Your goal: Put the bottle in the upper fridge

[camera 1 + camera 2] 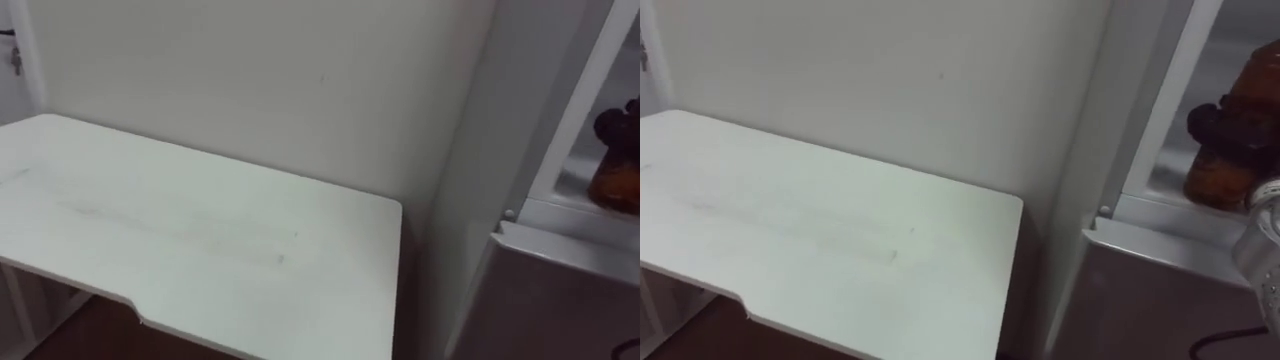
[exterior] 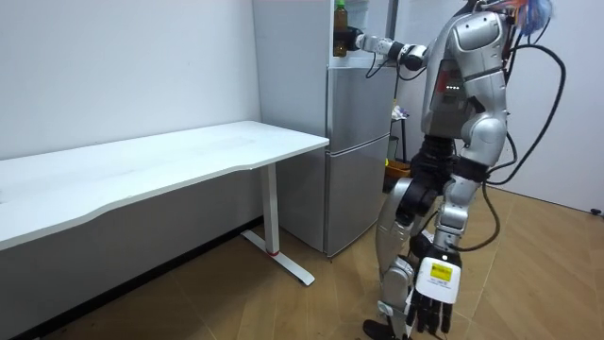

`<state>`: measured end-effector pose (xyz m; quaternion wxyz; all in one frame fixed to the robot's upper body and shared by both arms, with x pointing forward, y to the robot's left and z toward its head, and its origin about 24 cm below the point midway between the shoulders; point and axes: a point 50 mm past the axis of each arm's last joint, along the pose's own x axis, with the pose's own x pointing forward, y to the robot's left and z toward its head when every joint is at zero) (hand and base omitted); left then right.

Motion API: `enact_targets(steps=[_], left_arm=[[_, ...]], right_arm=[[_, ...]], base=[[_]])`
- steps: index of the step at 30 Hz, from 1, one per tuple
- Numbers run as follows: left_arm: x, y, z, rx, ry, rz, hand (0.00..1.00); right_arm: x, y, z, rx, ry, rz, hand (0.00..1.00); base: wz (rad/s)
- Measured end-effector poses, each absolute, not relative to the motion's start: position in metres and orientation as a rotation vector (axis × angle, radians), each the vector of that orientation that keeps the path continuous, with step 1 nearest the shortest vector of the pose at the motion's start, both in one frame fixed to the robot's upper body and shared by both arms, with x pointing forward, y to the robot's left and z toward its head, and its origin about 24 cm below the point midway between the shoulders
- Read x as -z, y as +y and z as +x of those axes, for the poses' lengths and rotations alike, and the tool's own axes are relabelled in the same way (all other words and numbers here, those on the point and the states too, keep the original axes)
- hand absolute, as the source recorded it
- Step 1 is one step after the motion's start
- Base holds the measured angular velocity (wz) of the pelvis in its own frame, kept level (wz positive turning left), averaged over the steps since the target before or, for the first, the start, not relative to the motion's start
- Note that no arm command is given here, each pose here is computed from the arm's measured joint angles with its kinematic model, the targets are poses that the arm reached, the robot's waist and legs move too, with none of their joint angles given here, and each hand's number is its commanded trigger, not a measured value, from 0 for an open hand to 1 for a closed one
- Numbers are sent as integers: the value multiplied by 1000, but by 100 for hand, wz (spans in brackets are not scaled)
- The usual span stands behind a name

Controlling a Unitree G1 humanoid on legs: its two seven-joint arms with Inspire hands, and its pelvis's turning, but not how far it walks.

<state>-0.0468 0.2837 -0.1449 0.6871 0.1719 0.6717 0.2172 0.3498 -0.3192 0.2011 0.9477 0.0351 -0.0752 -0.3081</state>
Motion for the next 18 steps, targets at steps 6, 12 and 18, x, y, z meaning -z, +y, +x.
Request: enact_targets(steps=[6, 12, 18], left_arm=[[143, 287, -40, -491, 1479, 395, 0], [138, 295, -29, -495, 1429, 459, 0], [139, 295, -19, -477, 1407, 482, 0]], right_arm=[[-200, -326, 347, 707, -181, 79, 100], [-197, -332, 344, 778, -206, 57, 100], [-193, -344, 343, 858, -205, 36, 95]], base=[[13], [16], [12]])
